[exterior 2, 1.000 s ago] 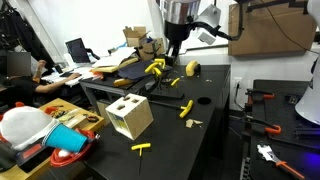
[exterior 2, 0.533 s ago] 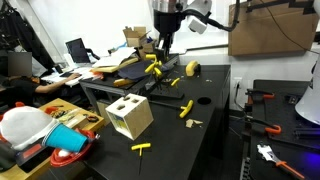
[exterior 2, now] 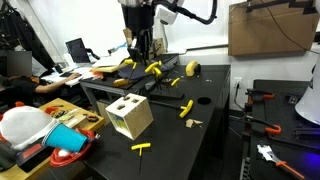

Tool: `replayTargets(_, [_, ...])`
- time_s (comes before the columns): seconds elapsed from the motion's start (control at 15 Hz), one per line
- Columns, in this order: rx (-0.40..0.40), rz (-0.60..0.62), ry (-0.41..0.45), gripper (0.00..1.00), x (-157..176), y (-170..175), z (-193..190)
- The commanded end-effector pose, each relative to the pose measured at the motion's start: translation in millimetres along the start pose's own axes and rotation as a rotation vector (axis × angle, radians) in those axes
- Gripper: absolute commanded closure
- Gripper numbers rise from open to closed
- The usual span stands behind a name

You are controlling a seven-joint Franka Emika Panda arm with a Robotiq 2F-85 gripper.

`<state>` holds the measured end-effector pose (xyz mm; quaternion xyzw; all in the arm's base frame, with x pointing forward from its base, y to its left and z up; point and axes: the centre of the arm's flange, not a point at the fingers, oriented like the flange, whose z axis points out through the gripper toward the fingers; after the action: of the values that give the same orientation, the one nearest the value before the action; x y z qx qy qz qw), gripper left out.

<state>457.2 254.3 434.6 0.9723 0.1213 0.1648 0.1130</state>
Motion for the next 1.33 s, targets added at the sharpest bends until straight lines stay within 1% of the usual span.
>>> replayTargets(0.0, [0.073,-0.011,-0.098,0.94,49.7,-13.7,4.7])
replayTargets(0.13, [0.121,0.016,-0.154,0.94,61.9,-22.0,10.7])
replayTargets(0.33, [0.194,0.083,-0.245,0.94,76.3,-27.5,31.3])
replayTargets(0.53, [0.301,0.157,-0.334,0.94,83.9,-13.2,70.0])
replayTargets(0.8, [0.401,0.232,-0.403,0.94,88.0,19.9,116.7])
replayTargets(0.93, [0.415,0.257,-0.413,0.94,92.8,36.5,133.6])
replayTargets(1.07, [0.413,0.273,-0.412,0.94,97.2,49.3,146.9])
replayTargets(1.27, [0.403,0.282,-0.406,0.94,100.8,57.3,160.7])
